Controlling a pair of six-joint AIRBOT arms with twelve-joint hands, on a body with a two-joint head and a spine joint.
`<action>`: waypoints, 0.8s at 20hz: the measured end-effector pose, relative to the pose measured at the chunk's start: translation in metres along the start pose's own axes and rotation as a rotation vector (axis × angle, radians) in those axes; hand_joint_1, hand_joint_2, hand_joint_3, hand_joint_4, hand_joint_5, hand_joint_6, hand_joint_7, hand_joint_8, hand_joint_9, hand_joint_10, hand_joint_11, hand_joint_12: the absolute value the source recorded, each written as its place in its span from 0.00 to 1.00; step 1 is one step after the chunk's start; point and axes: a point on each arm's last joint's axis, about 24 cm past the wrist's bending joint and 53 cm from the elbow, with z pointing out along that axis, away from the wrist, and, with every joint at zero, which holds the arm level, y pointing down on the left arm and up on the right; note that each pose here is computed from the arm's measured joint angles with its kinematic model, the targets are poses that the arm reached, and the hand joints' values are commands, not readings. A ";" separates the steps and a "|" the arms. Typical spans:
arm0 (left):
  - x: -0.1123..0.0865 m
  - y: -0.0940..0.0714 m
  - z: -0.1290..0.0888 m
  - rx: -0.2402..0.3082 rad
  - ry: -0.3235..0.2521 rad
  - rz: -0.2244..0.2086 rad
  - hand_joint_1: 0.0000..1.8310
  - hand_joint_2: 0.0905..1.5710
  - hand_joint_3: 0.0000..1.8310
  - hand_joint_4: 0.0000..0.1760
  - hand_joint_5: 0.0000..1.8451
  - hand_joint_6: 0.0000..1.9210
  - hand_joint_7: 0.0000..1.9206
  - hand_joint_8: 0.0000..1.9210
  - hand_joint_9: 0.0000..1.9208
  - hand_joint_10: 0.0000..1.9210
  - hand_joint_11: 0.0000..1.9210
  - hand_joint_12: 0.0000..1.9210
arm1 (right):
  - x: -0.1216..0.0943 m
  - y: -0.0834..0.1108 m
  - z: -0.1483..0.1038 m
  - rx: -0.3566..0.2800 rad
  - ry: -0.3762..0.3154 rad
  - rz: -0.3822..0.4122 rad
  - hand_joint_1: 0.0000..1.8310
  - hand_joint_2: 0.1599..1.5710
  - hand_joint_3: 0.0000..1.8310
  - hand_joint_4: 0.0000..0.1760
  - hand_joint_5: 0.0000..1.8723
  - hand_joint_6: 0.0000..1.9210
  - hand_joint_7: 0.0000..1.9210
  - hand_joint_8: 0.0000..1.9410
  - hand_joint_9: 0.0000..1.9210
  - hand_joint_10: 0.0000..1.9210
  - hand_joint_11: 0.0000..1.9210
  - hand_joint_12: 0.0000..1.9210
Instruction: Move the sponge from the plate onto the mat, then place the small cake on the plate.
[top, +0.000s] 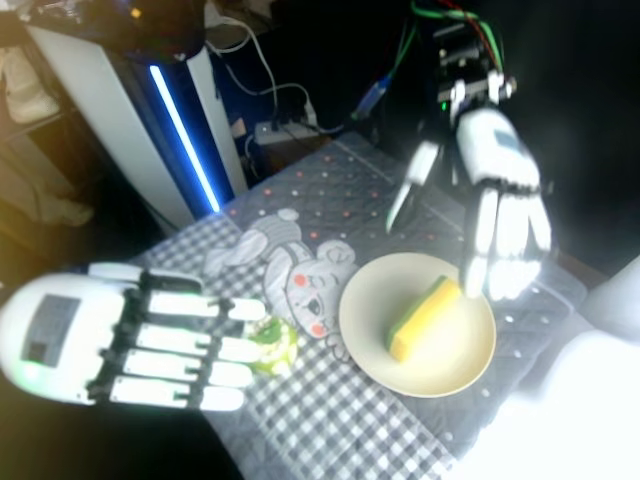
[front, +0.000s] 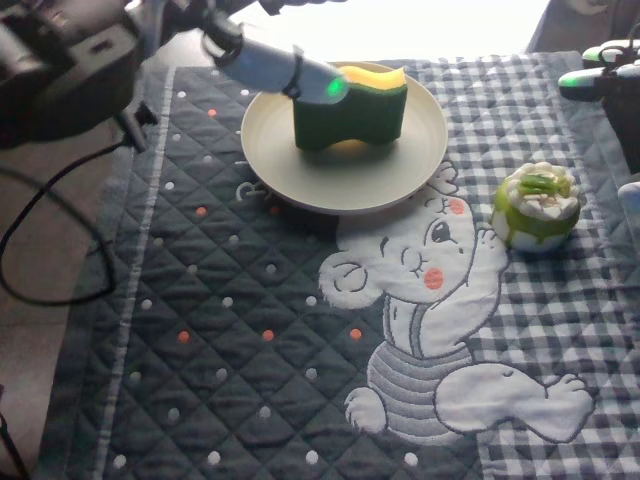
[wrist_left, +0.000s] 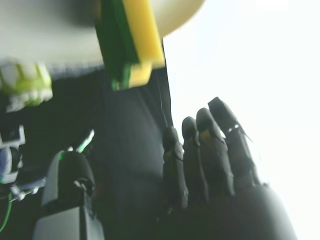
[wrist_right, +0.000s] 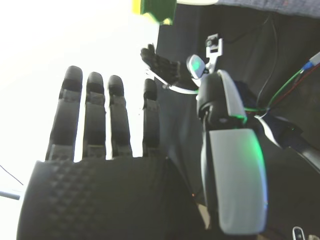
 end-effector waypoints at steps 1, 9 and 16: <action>0.001 -0.002 0.006 -0.002 0.003 0.007 0.40 0.55 0.00 0.58 0.28 0.00 0.25 0.00 0.27 0.00 0.15 0.46 | 0.002 0.000 0.000 -0.002 0.008 0.000 0.36 0.68 0.00 0.74 0.23 0.00 0.16 0.00 0.16 0.00 0.17 0.05; 0.039 0.012 0.038 -0.096 0.102 0.107 0.53 0.63 0.00 0.06 0.41 0.00 0.41 0.00 0.42 0.01 0.24 0.43 | 0.005 -0.002 0.002 -0.007 0.018 0.004 0.35 0.67 0.00 0.73 0.25 0.01 0.17 0.00 0.17 0.00 0.17 0.04; 0.055 0.029 0.040 -0.153 0.147 0.132 0.68 0.72 0.00 0.00 0.55 0.32 0.44 0.76 0.46 0.56 0.31 0.81 | 0.009 -0.002 0.003 -0.012 0.025 0.009 0.34 0.68 0.00 0.74 0.26 0.00 0.17 0.00 0.17 0.00 0.17 0.03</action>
